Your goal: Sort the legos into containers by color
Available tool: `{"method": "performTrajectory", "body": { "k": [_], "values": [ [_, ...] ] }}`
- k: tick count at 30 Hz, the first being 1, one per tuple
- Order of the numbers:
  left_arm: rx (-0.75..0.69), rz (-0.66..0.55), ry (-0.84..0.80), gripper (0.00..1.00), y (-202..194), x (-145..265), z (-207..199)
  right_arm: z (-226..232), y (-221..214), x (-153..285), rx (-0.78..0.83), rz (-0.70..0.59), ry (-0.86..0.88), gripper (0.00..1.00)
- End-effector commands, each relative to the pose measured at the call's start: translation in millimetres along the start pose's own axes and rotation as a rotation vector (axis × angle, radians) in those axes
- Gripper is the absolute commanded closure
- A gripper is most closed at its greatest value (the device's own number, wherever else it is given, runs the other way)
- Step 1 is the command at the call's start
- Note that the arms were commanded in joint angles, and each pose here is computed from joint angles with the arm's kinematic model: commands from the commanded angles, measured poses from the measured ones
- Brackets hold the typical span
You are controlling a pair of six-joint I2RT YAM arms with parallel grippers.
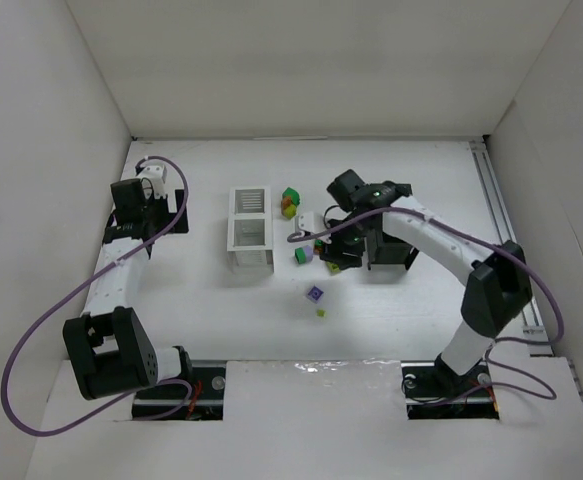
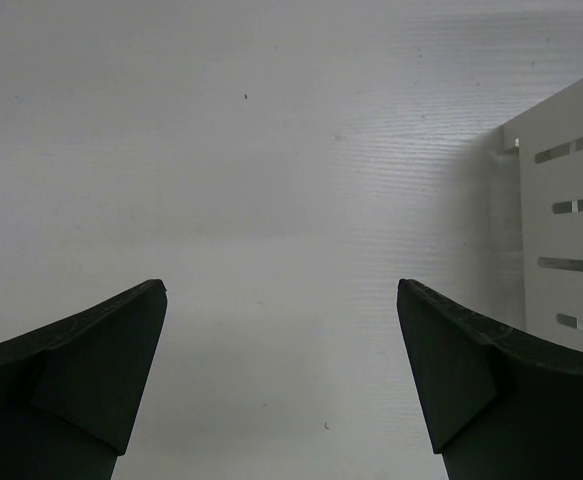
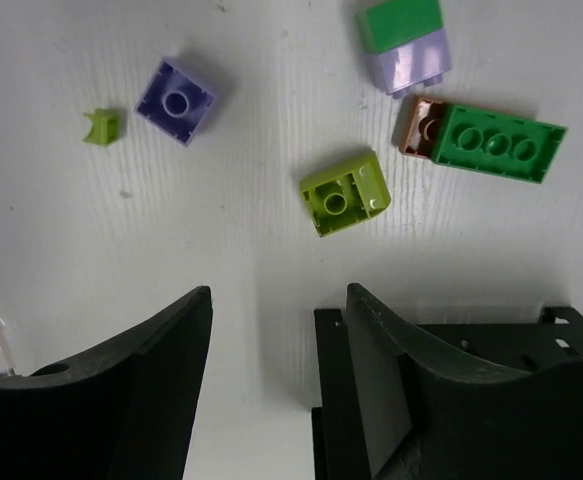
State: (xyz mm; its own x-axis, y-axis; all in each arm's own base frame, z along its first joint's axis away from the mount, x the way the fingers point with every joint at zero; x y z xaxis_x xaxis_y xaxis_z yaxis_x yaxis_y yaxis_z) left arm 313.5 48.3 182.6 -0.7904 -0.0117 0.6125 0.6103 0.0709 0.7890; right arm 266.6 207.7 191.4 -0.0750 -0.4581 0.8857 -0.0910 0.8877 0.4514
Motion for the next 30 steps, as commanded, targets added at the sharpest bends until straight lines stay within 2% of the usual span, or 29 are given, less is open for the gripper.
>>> {"method": "performTrajectory", "body": {
  "k": [1, 3, 5, 6, 10, 13, 17, 20, 24, 27, 28, 30],
  "values": [
    [-0.024, -0.061, -0.014, 0.01, 21, 8, -2, -18, -3, -11, 0.028, 0.118, 0.004, 0.39],
    [-0.025, -0.073, -0.002, 0.01, 23, 7, 0, -22, -5, -26, -0.133, 0.127, 0.034, 0.41],
    [-0.025, -0.069, 0.011, 0.01, 20, 6, 1, -22, 4, -26, -0.220, 0.084, 0.019, 0.34],
    [-0.035, -0.069, 0.012, 0.01, 18, 4, 2, -19, 4, -29, -0.316, 0.082, 0.011, 0.28],
    [-0.035, -0.070, 0.032, 0.01, 14, 2, 4, -17, 15, -37, -0.548, 0.050, -0.046, 0.32],
    [-0.034, -0.059, 0.031, 0.01, 12, -1, 5, -17, 8, -41, -0.722, 0.031, -0.027, 0.31],
    [-0.042, -0.058, 0.041, 0.01, 12, 0, 6, -23, 3, -46, -0.861, 0.028, -0.105, 0.33],
    [-0.043, -0.066, 0.065, 0.01, 14, 0, 9, -22, 3, -55, -0.933, 0.077, -0.195, 0.37],
    [-0.031, -0.093, 0.105, 0.01, 22, 6, 13, -22, 3, -64, -0.972, 0.033, -0.239, 0.37],
    [-0.041, -0.140, 0.098, 0.01, 32, 15, 20, -27, 2, -55, -0.969, -0.002, -0.327, 0.37],
    [-0.060, -0.194, 0.077, 0.01, 41, 23, 22, -29, 6, -53, -0.952, -0.030, -0.356, 0.37],
    [-0.118, -0.221, 0.085, 0.01, 44, 30, 23, -29, 0, -44, -0.959, -0.033, -0.436, 0.35]
  ]
}}
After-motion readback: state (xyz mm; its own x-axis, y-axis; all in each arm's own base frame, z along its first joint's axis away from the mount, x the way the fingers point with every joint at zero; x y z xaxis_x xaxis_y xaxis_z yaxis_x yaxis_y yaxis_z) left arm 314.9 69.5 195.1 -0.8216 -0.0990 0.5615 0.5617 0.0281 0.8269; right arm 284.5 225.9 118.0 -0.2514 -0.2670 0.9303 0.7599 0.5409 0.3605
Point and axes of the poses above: each gripper's point midway between its finger pads, its own x axis back along the fingers, its own z axis along the line the jaws close on, y = z × x, the point moved 6 cm from there along x, back along the fingers, and after that the axes turned 5 degrees about x, right-handed, at the moved point
